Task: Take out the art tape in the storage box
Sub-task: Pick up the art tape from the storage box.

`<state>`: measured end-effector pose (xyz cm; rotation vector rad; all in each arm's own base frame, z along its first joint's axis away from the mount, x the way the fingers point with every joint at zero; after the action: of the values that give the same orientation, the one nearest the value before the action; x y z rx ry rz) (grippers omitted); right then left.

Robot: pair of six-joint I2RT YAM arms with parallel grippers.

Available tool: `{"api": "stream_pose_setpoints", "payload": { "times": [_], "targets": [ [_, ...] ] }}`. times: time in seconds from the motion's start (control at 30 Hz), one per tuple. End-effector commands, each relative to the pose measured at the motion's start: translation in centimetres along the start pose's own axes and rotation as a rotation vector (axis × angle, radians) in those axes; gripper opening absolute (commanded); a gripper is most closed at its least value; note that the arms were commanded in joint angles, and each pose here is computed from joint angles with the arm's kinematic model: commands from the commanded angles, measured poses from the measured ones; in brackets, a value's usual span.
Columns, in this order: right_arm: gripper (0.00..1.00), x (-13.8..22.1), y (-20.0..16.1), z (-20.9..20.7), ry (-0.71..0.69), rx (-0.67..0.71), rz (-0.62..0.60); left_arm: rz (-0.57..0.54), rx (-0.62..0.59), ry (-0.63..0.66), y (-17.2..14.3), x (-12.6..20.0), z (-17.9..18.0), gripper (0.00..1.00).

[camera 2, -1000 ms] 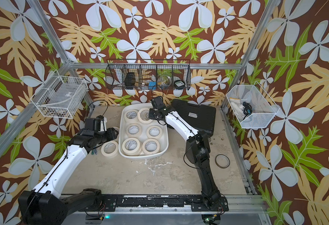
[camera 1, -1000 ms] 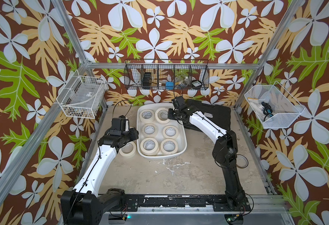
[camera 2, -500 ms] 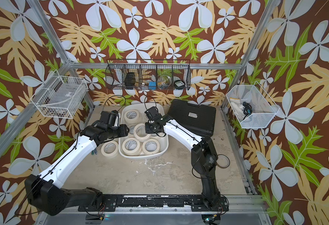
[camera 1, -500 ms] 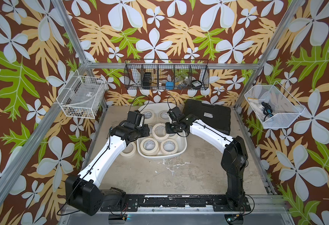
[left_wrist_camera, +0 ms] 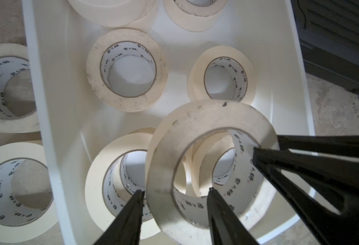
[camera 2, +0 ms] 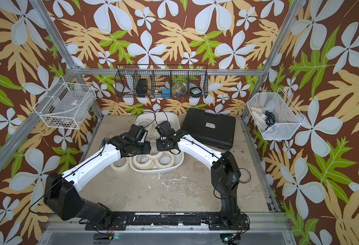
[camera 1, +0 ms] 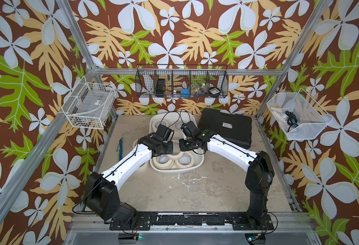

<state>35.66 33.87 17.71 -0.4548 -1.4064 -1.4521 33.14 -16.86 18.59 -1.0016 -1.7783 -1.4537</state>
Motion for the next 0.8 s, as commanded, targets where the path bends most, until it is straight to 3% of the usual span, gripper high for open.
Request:
{"api": "stream_pose_setpoints", "payload": {
  "times": [0.0, 0.47, 0.5, 0.6, 0.63, 0.7, 0.77],
  "targets": [
    [0.08, 0.7, 0.8, 0.3, 0.012, -0.005, -0.043, -0.021, 0.007, 0.069, 0.1, 0.1, 1.1, 0.53],
    [0.08, 1.9, 1.2, 0.6, 0.032, -0.012, -0.064, -0.005, 0.008, 0.044, -0.2, -0.8, 0.3, 0.51],
    [0.08, 1.9, 1.1, 0.7, 0.036, -0.011, -0.062, -0.003, 0.008, 0.047, -0.3, -1.0, 0.3, 0.46],
    [0.08, 1.9, 0.9, 0.7, 0.041, -0.015, -0.060, -0.015, 0.012, 0.071, 0.0, -0.9, 0.6, 0.15],
    [0.08, 1.8, 0.9, 0.8, 0.045, -0.017, -0.058, -0.027, 0.019, 0.091, 0.1, -0.9, 0.9, 0.09],
    [0.11, 1.7, 0.7, 0.9, 0.051, -0.019, -0.055, -0.035, 0.018, 0.104, 0.4, -0.7, 1.1, 0.06],
    [0.21, 1.8, 0.7, 1.0, 0.059, -0.021, -0.056, -0.040, 0.015, 0.108, 0.7, -0.6, 1.0, 0.05]
  ]
}}
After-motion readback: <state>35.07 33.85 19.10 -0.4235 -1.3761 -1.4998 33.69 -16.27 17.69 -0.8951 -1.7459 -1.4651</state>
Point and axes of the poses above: each gripper's point midway between its finger pads, its own x axis back along the fingers, its own z axis along the line the jaws close on, y = z × x, the point moved 2 cm from there along x, back along the fingers, and after that the axes turned 3 degrees about x, right-handed, at the moved point
